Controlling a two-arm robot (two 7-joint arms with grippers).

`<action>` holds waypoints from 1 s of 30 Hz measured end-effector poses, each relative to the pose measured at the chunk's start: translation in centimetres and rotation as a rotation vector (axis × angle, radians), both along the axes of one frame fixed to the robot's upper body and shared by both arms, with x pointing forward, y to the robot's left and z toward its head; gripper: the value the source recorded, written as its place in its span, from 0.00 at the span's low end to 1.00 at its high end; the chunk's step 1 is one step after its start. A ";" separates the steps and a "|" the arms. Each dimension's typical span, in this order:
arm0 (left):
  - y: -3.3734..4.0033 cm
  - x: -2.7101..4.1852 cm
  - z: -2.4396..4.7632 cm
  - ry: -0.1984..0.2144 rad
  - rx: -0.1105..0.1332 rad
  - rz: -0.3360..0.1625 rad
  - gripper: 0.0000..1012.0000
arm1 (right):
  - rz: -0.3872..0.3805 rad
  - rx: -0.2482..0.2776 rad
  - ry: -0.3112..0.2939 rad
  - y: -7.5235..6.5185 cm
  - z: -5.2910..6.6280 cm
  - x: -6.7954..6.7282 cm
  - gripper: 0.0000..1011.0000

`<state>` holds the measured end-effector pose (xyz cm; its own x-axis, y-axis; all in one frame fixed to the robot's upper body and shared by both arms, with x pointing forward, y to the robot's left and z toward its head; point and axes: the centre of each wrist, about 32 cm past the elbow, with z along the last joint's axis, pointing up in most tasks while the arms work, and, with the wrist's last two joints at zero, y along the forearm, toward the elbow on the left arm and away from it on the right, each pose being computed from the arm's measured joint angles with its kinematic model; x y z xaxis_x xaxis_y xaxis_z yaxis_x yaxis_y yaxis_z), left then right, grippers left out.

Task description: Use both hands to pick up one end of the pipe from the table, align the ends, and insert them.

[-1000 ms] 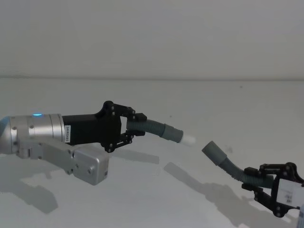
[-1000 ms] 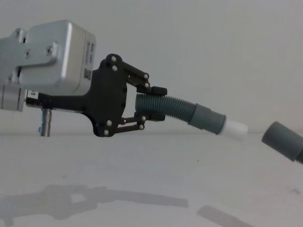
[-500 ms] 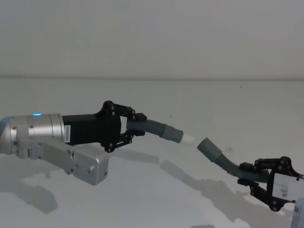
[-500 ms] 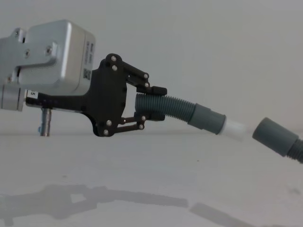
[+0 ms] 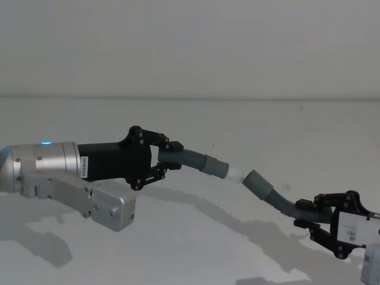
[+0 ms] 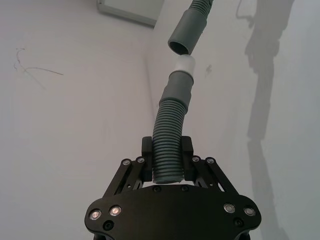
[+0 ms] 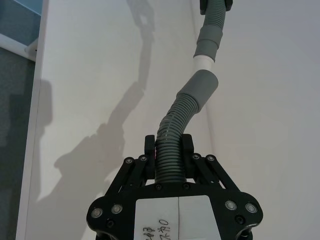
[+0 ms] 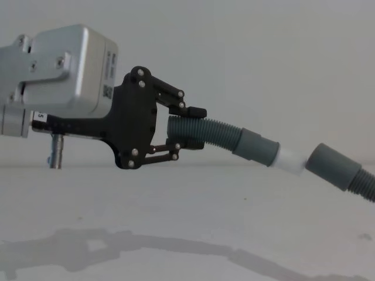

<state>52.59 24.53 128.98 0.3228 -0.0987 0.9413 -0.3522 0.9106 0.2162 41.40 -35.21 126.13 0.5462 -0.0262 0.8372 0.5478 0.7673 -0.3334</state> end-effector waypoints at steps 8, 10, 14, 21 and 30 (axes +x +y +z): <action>0.00 0.00 0.00 0.000 0.000 0.000 0.32 | 0.007 -0.016 0.004 0.0 0.1 0.4 0.29; 0.00 0.00 0.00 0.000 0.000 0.000 0.32 | 0.008 -0.019 0.005 -0.1 0.1 0.5 0.29; 0.00 0.00 0.00 0.000 0.000 0.000 0.32 | 0.008 -0.026 0.008 -0.1 0.2 0.6 0.29; 0.00 0.00 0.00 0.000 0.000 0.000 0.32 | 0.008 -0.034 0.015 0.0 0.2 0.8 0.29; 0.00 0.00 0.00 0.000 0.000 0.000 0.32 | 0.013 -0.040 0.020 0.1 0.2 1.0 0.29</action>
